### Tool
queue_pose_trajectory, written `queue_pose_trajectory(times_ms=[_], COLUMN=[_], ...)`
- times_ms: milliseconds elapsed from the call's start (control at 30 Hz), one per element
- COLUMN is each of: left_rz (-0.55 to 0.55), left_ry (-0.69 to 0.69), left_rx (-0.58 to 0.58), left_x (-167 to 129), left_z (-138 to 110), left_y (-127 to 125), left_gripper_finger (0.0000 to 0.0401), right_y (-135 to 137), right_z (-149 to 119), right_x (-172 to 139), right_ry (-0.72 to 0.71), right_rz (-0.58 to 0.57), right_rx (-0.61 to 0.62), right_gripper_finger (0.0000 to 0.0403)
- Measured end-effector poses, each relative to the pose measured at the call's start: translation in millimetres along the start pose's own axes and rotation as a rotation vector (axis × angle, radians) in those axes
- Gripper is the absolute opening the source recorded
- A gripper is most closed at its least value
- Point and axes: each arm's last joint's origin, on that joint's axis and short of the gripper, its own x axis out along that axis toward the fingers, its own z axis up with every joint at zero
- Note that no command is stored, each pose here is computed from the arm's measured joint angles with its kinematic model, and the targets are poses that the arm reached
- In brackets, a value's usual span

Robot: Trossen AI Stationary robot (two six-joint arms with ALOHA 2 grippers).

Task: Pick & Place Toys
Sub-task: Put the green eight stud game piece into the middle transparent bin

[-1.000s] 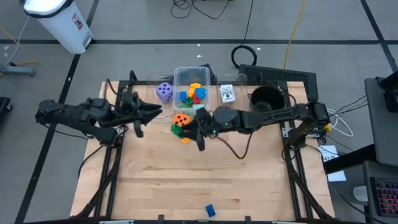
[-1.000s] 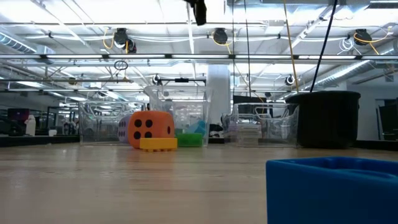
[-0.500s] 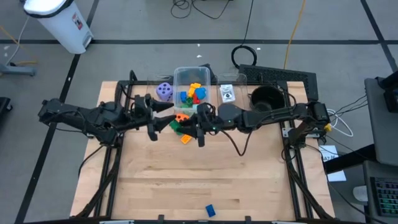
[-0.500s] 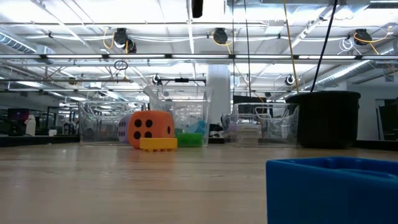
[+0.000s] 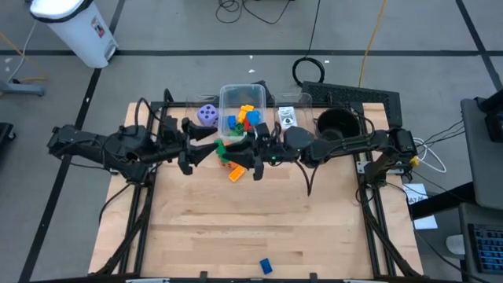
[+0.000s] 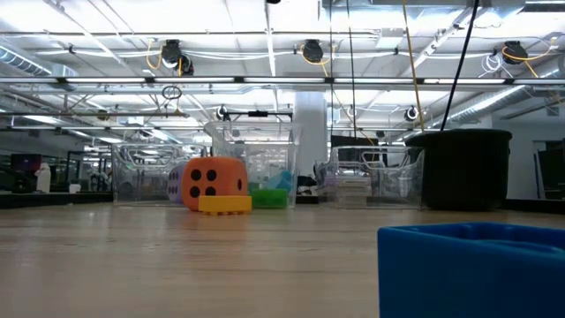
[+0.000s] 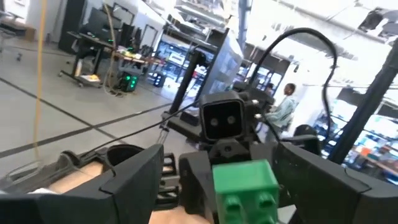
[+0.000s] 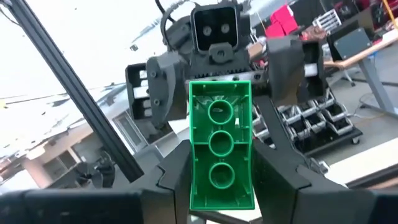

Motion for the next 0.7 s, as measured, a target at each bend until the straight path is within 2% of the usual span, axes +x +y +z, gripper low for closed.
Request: queue_pose_trajectory(times_ms=[500,700], left_rz=[0.022,-0.047], left_ry=[0.002,-0.019], left_rx=[-0.047,-0.053], left_x=[8.6,22.7], left_z=[-4.1,-5.8], left_y=[4.7,8.9], left_gripper_finger=[0.0319,0.0319], right_y=[-2.6,-2.7], right_z=[9.2,9.1], right_x=[-0.6,-0.6], right_ry=[-0.082,-0.079], right_rz=[-0.008,-0.008], right_rx=[-0.031,-0.034], right_gripper_finger=[0.0123,0.0123])
